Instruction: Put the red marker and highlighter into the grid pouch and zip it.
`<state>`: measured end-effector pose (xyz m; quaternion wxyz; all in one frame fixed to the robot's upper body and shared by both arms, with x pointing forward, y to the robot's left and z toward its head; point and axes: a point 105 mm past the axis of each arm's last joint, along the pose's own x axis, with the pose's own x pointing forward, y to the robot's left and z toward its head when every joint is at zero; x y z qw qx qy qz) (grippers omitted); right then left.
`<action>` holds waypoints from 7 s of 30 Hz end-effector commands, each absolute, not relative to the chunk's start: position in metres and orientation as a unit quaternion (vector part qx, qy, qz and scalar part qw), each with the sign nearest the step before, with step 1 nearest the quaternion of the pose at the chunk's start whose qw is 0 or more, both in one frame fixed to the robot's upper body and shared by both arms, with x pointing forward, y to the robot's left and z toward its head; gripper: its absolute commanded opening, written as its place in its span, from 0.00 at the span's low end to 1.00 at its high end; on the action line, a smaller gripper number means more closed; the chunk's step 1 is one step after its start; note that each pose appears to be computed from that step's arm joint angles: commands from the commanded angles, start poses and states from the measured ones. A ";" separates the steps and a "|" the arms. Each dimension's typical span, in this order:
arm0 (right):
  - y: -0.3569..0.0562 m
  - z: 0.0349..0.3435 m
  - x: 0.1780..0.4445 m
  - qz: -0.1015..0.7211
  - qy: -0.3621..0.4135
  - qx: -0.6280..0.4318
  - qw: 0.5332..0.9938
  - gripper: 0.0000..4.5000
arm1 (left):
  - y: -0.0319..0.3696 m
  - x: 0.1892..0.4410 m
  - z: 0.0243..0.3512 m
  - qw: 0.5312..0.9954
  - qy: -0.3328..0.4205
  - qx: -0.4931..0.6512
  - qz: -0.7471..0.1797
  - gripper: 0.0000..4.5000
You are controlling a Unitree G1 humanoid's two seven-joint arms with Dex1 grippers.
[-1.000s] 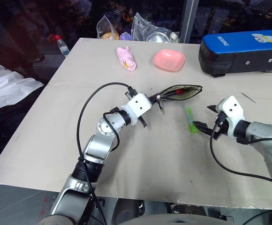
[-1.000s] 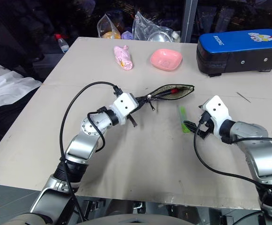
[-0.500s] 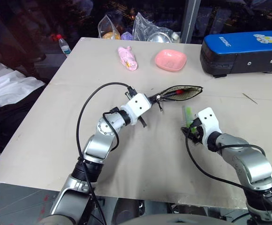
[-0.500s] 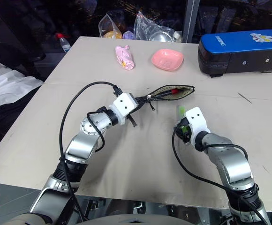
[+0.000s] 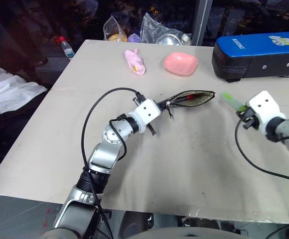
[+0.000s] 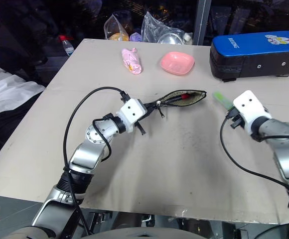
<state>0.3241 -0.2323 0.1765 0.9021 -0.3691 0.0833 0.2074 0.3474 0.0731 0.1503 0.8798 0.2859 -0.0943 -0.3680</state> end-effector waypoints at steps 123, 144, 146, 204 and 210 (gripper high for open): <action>-0.110 0.156 0.308 0.339 0.131 0.017 0.931 0.01 | 0.065 0.335 0.133 0.867 -0.110 0.210 -0.438 0.00; -0.216 0.161 0.337 0.152 0.125 -0.024 0.980 0.01 | 0.080 0.343 0.133 0.884 -0.109 0.223 -0.396 0.00; -0.226 0.161 0.339 0.132 0.125 -0.028 0.983 0.01 | 0.081 0.343 0.133 0.885 -0.108 0.223 -0.395 0.00; -0.101 0.142 0.379 0.246 0.094 0.069 0.962 0.49 | 0.070 0.341 0.130 0.883 -0.107 0.221 -0.400 0.00; -0.110 0.141 0.381 0.228 0.087 0.059 0.968 0.02 | 0.071 0.340 0.128 0.884 -0.104 0.221 -0.399 0.00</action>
